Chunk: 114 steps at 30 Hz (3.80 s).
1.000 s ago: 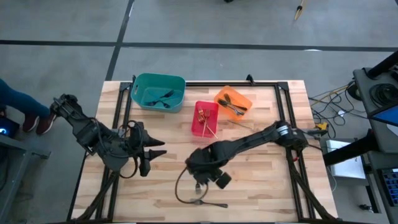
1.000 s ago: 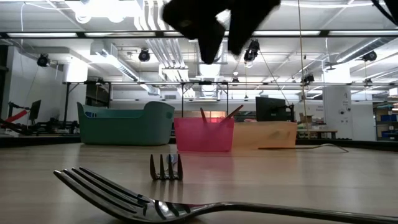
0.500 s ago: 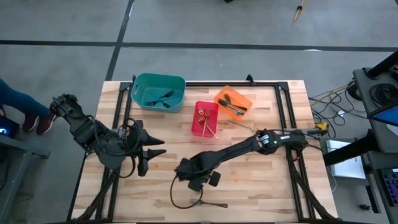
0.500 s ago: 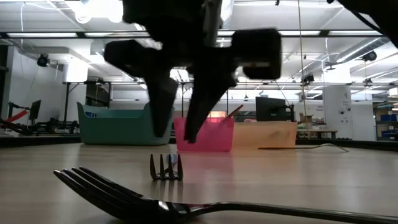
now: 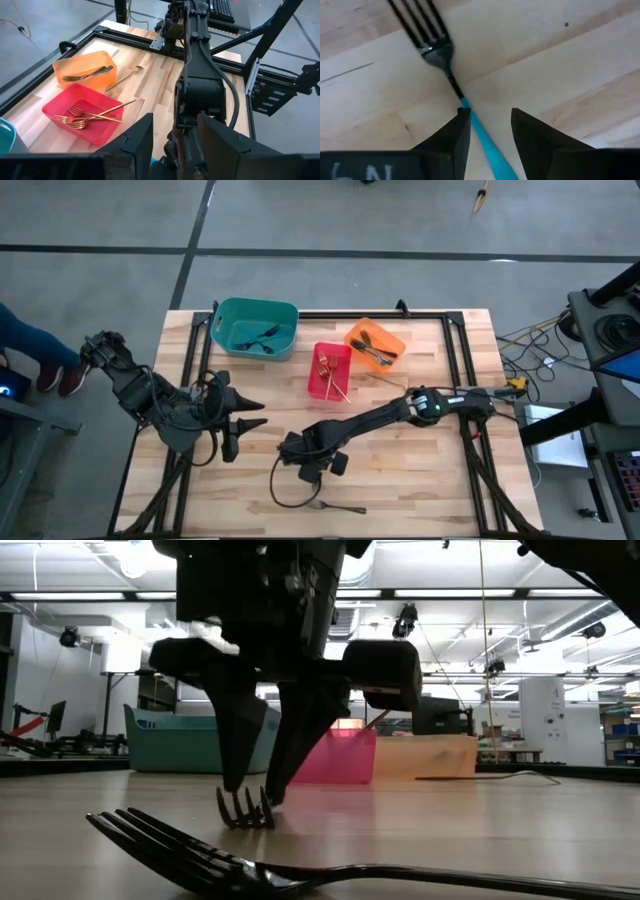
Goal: Sort silverware by color (type)
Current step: Put the blue fork into the green bin
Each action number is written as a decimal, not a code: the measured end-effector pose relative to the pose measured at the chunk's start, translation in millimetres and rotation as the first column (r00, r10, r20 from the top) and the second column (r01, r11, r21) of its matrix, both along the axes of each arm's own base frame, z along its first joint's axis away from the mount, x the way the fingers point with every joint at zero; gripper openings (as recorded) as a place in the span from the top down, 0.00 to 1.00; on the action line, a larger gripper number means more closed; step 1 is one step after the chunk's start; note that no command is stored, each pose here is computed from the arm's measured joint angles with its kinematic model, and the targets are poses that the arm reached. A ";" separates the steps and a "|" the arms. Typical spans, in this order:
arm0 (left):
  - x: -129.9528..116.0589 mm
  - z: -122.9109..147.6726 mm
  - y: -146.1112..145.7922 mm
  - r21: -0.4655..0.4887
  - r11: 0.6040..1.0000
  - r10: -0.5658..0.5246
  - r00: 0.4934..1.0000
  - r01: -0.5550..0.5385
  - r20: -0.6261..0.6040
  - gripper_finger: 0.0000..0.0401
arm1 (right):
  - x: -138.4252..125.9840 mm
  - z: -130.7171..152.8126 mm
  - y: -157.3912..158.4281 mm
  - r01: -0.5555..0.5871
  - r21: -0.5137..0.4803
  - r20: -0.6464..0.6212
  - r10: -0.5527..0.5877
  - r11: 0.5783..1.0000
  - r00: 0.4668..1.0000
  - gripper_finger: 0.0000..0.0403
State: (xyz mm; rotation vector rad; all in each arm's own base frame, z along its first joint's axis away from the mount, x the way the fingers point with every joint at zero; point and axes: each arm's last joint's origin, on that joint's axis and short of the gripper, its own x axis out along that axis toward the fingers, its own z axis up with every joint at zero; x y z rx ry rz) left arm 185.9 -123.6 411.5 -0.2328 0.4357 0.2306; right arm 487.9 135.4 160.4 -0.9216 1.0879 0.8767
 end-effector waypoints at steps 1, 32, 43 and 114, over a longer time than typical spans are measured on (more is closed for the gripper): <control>0.0 0.0 0.0 0.003 1.000 -0.002 1.000 0.002 0.000 0.67 | -0.5 -1.1 -1.0 0.002 0.002 -0.008 -0.002 1.000 1.000 0.69; -18.5 11.4 14.8 -0.075 0.997 0.026 0.999 -0.023 0.041 0.67 | -19.8 70.4 -20.3 0.826 0.173 -0.025 -0.836 0.536 0.548 0.98; -44.2 44.7 37.5 -0.192 0.978 0.119 0.974 -0.081 0.193 0.67 | -60.7 129.8 -8.5 0.875 0.320 0.180 -0.930 0.362 0.319 0.98; -10.9 79.6 311.8 0.172 0.948 0.301 0.932 -0.269 -0.200 0.81 | -84.2 192.1 -331.0 0.656 0.743 0.133 -0.990 0.134 0.052 0.98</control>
